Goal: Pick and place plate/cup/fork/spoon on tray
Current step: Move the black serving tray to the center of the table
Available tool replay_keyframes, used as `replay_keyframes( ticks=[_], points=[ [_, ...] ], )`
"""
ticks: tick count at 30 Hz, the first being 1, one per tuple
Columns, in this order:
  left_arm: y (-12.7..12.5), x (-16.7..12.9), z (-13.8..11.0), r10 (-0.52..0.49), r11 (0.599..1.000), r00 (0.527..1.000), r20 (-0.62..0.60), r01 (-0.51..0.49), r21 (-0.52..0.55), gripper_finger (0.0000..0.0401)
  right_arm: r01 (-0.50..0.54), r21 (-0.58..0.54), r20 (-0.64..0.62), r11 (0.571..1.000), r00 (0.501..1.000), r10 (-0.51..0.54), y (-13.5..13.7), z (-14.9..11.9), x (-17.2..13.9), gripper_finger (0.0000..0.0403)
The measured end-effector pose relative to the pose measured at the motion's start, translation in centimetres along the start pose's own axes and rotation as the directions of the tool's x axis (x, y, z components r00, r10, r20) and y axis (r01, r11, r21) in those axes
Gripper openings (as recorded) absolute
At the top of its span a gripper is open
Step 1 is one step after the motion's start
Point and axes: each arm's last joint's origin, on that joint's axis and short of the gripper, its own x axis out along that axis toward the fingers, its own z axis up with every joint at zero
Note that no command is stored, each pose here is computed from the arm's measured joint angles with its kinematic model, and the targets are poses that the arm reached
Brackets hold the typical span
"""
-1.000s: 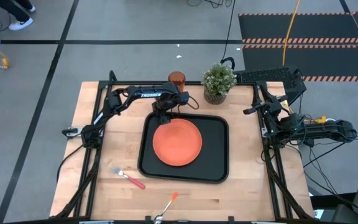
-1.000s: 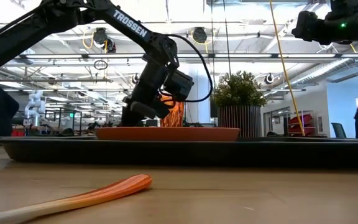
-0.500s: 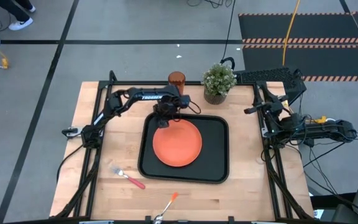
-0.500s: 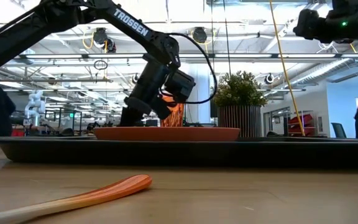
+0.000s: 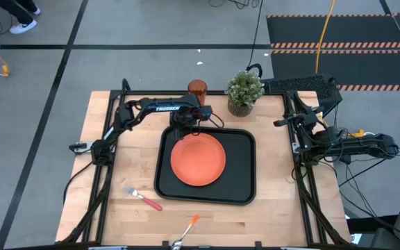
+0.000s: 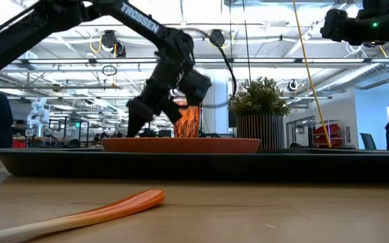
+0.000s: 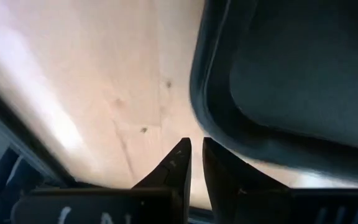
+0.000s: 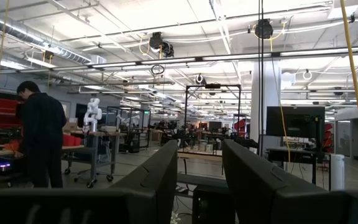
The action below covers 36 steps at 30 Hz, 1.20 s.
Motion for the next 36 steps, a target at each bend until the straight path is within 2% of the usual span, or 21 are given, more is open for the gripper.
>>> replay_keyframes(
  ticks=[7, 9, 11, 14, 21, 25, 30, 36],
  points=[
    [0.2, -3.8, -1.5, 0.034, 0.998, 0.987, 0.16, -0.026, -0.049, 0.0044, -0.009, 0.016, 0.011, 1.0, 1.0, 0.008, 0.0, 0.0, 0.0, 0.0123],
    [0.3, -4.5, -1.1, 0.032, 0.997, 0.965, 0.262, -0.013, -0.074, 0.0047, -0.017, 0.027, 0.019, 0.999, 1.0, 0.017, 0.0, 0.1, 0.0, 0.0123],
    [0.2, -5.0, -0.3, -0.025, 0.996, 0.928, 0.372, 0.054, -0.067, 0.0055, -0.017, 0.035, 0.019, 0.999, 1.0, 0.017, 0.0, 0.1, 0.0, 0.0123],
    [-0.1, -5.4, 0.5, -0.077, 0.995, 0.887, 0.456, 0.097, -0.022, 0.0083, -0.017, 0.034, 0.018, 0.999, 1.0, 0.017, 0.0, 0.1, 0.0, 0.0123],
    [-0.3, -4.5, 0.8, -0.05, 0.999, 0.909, 0.415, 0.042, 0.028, 0.018, -0.017, 0.023, 0.015, 1.0, 1.0, 0.017, 0.1, 0.0, 0.0, 0.0123],
    [0.3, -3.3, 0.8, -0.06, 0.998, 0.915, 0.399, 0.055, 0.023, 0.0211, -0.019, 0.016, 0.012, 1.0, 1.0, 0.019, 0.1, 0.0, 0.0, 0.0123],
    [0.3, -1.0, 1.3, -0.069, 0.997, 0.921, 0.384, 0.052, 0.053, 0.021, -0.022, 0.015, 0.008, 1.0, 1.0, 0.021, 0.1, -0.1, 0.0, 0.0123],
    [-0.3, 1.5, 1.5, -0.072, 0.996, 0.935, 0.346, 0.047, 0.078, 0.0179, -0.021, 0.011, 0.007, 1.0, 1.0, 0.021, 0.1, -0.1, 0.0, 0.0123]
  ],
)
